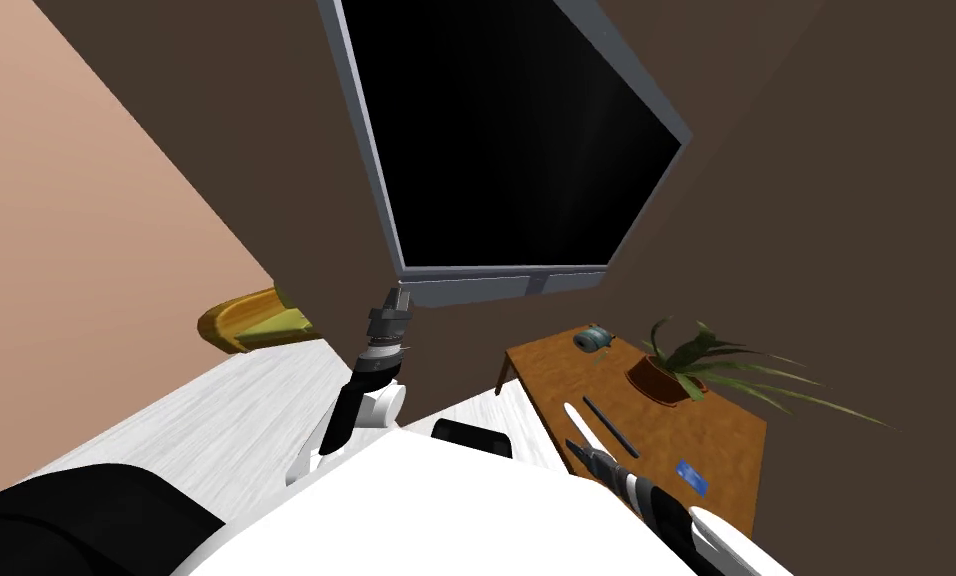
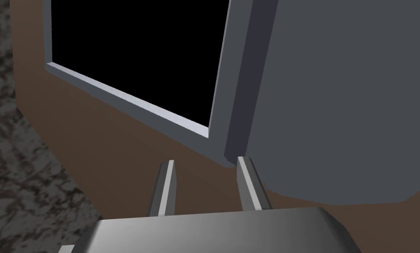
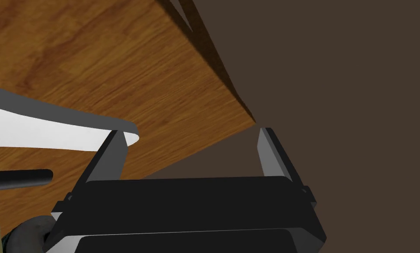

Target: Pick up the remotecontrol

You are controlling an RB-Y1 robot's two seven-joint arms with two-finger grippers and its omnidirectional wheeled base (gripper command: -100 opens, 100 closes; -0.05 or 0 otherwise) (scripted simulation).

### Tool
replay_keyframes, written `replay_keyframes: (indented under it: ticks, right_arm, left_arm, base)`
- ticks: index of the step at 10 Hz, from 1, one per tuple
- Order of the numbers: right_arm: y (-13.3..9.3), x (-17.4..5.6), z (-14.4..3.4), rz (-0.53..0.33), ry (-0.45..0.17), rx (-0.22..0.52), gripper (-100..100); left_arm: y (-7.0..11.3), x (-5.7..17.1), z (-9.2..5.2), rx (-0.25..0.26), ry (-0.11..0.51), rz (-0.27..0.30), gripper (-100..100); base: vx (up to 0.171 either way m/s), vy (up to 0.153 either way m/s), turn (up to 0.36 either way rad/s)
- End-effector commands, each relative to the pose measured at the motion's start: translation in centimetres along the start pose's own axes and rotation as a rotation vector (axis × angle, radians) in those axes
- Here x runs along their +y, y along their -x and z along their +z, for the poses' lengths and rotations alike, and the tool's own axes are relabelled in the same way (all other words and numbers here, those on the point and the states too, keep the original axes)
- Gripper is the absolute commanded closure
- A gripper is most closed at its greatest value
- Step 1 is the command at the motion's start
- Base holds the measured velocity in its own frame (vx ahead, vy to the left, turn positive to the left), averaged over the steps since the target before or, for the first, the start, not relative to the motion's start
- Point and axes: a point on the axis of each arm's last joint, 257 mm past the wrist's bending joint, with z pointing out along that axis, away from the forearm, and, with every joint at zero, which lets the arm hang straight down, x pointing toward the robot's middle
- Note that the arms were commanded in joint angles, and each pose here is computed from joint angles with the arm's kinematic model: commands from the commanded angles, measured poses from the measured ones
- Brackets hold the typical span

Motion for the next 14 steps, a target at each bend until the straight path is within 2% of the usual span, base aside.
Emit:
replay_keyframes:
  ticks: [1, 2, 4, 5, 6, 7, 11, 12, 14]
  right_arm:
    - [-0.9, -1.8, -0.5, -0.008, -0.035, 0.027, -100]
    - [-2.1, -3.8, -1.6, -0.033, -0.075, 0.069, -100]
    - [-2.5, -4.5, -1.9, -0.027, -0.091, 0.076, -100]
    - [-3.9, -6.7, -3.3, -0.046, -0.136, 0.12, -100]
    - [-3.7, -6.3, -3.1, -0.049, -0.127, 0.117, -100]
    - [-4.0, -6.9, -3.4, -0.045, -0.141, 0.122, -100]
    - [-9.4, -13.9, -9.3, -0.09, -0.295, 0.287, -100]
    - [-9.4, -13.9, -9.3, -0.09, -0.295, 0.287, -100]
    - [-12.0, -15.8, -11.7, -0.097, -0.342, 0.355, -100]
  left_arm:
    - [0.0, 0.0, 0.0, 0.0, 0.0, 0.0, 0]
    - [0.0, 0.0, 0.0, 0.0, 0.0, 0.0, 0]
    - [0.0, 0.0, 0.0, 0.0, 0.0, 0.0, 0]
    - [0.0, 0.0, 0.0, 0.0, 0.0, 0.0, 0]
    - [0.0, 0.0, 0.0, 0.0, 0.0, 0.0, 0]
    - [0.0, 0.0, 0.0, 0.0, 0.0, 0.0, 0]
    - [0.0, 0.0, 0.0, 0.0, 0.0, 0.0, 0]
    - [0.0, 0.0, 0.0, 0.0, 0.0, 0.0, 0]
    - [0.0, 0.0, 0.0, 0.0, 0.0, 0.0, 0]
  base:
    - [0.008, -0.017, 0.153]
    - [0.009, -0.002, 0.252]
    - [0.004, -0.003, 0.099]
    - [0.004, 0.009, 0.296]
    - [0.006, -0.002, 0.186]
    - [0.0, 0.0, 0.0]
    - [0.013, 0.006, 0.398]
    - [0.015, 0.002, 0.08]
    - [0.012, 0.009, 0.246]
